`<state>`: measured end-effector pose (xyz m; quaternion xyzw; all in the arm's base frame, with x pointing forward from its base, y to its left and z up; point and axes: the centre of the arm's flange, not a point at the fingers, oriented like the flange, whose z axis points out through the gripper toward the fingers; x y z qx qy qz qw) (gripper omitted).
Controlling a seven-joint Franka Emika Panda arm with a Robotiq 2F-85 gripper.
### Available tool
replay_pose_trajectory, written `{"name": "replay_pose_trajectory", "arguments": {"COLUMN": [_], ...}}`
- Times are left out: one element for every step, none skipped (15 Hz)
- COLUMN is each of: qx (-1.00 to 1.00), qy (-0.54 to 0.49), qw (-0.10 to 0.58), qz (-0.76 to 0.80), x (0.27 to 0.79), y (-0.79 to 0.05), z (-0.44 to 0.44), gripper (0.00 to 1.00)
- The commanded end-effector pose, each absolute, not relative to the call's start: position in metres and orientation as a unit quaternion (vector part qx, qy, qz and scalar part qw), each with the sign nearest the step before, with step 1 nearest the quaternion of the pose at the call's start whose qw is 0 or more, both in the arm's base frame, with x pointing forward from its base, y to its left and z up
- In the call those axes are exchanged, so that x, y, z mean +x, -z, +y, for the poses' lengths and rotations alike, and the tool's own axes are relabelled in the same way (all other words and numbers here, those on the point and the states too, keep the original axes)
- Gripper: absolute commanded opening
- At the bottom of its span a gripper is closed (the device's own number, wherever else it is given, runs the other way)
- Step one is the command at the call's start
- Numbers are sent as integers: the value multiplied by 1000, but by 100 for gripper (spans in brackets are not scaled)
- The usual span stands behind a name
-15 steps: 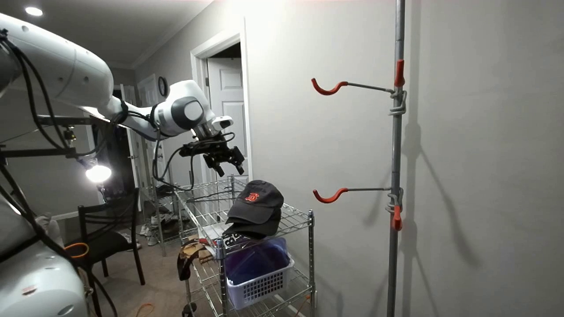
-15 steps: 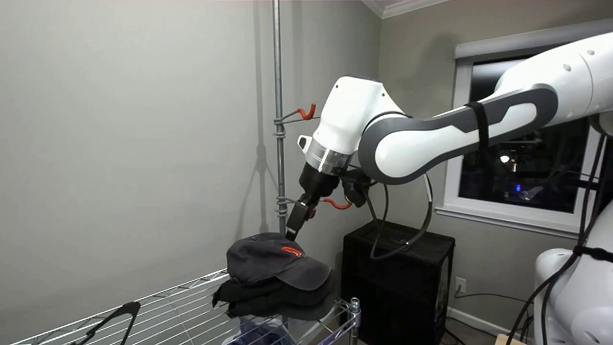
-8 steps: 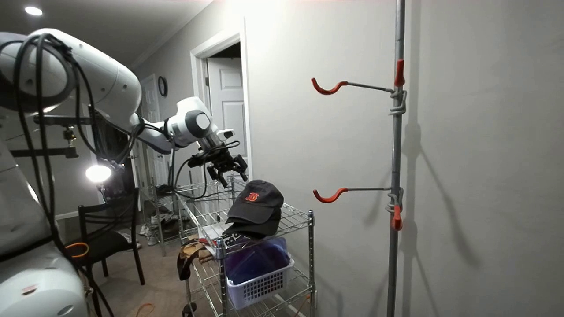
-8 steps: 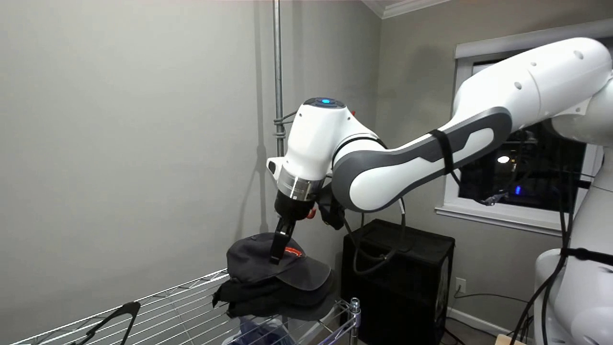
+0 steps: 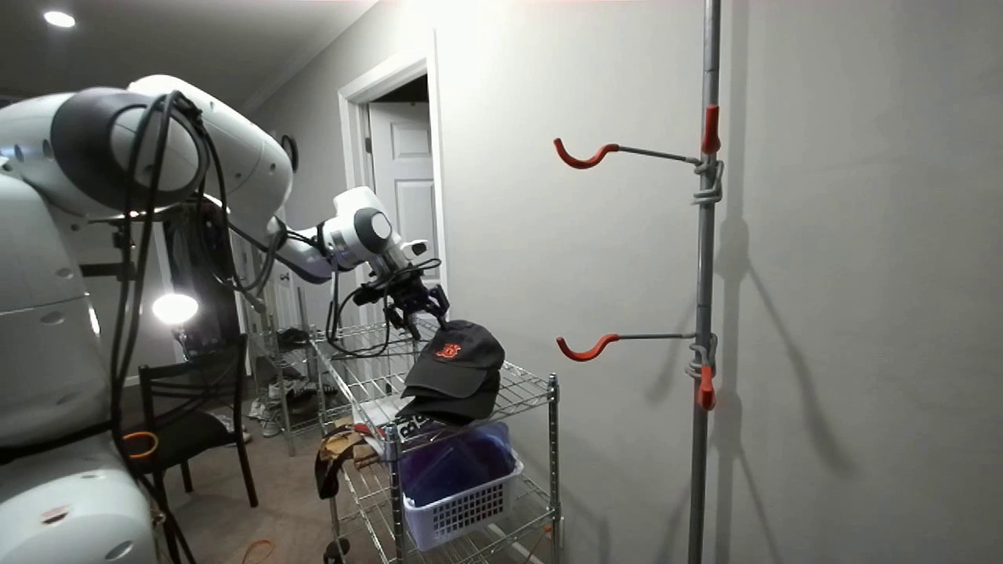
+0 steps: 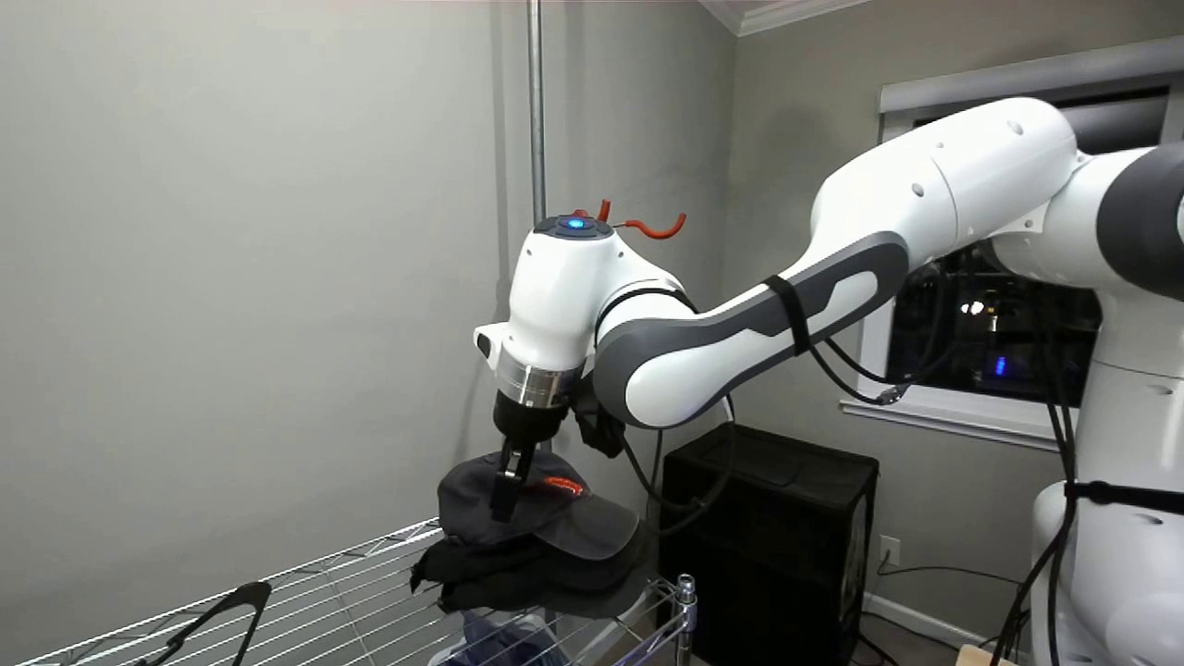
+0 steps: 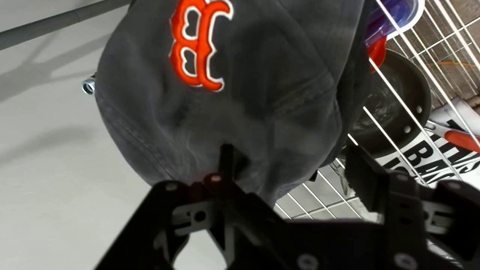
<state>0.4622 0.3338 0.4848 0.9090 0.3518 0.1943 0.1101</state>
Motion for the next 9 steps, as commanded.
{"name": "replay_pose_trajectory", "arguments": {"qx": [911, 913, 914, 914, 915, 916, 916, 916, 916], "qy": [-199, -199, -198, -196, -195, -195, -196, -198, -203], "qw": [122, 122, 123, 124, 123, 124, 124, 122, 120], "qz": [339, 336, 333, 332, 331, 329, 328, 326, 324], "x": [471, 473, 478, 481, 482, 483, 483, 483, 482], "y": [-487, -487, -485, -484, -482, -482, -483, -486, -490], "z": [327, 324, 322, 320, 319, 317, 316, 316, 315], "gripper": [46, 41, 33, 27, 21, 14, 8, 4, 3]}}
